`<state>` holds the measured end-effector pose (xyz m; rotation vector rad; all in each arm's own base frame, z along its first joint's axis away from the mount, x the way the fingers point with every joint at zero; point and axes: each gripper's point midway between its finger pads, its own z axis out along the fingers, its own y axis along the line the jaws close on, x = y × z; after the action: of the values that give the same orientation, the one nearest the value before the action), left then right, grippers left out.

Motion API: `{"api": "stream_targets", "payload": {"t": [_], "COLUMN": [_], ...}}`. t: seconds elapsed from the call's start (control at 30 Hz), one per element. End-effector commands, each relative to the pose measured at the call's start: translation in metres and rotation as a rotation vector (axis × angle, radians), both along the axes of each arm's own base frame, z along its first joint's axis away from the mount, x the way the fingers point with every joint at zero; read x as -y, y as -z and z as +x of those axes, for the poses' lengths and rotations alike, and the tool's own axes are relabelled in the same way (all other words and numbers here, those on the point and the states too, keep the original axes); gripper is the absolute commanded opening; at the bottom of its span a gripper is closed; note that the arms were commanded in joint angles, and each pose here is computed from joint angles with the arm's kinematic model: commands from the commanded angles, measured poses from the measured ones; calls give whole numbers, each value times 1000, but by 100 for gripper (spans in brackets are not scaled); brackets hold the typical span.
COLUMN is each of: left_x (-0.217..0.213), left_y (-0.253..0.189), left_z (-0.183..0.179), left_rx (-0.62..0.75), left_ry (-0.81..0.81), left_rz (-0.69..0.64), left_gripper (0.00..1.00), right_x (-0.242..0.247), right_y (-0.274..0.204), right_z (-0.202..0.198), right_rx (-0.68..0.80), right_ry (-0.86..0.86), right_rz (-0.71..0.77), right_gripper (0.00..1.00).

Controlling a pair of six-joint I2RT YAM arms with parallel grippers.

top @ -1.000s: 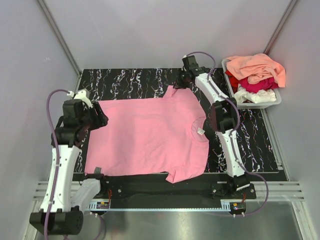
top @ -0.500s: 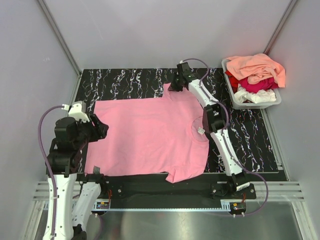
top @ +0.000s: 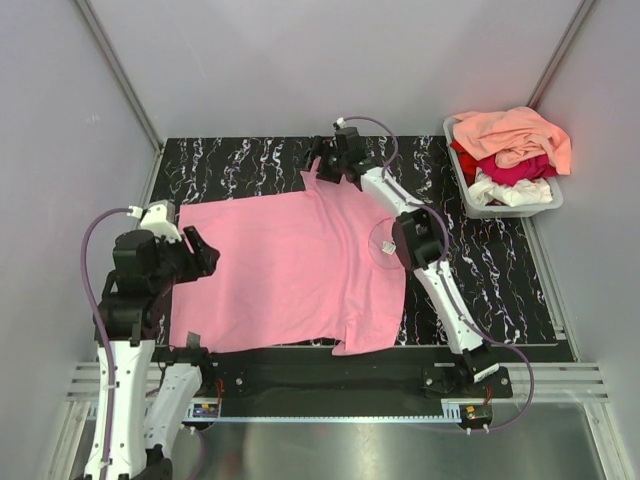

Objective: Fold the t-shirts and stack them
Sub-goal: Flatten the tshirt out

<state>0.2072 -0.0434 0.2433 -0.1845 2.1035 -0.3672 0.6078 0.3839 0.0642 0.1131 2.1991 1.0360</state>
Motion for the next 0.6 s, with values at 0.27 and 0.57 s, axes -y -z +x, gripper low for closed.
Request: {"api": "stream_targets", "payload": {"t": [0.27, 0.57], "left_x": [-16, -39], "left_y": [6, 59], "left_z": [55, 128], "left_rx": [-123, -313], "left_ry": [-97, -216], "left_rz": [27, 8], "left_gripper": [61, 66], "right_x": [133, 139], "right_y": [-136, -50], "right_z": [-46, -66], "right_rx": [124, -127], "right_ry": [167, 54], "right_rz": [-269, -412], "right_gripper": [91, 77]}}
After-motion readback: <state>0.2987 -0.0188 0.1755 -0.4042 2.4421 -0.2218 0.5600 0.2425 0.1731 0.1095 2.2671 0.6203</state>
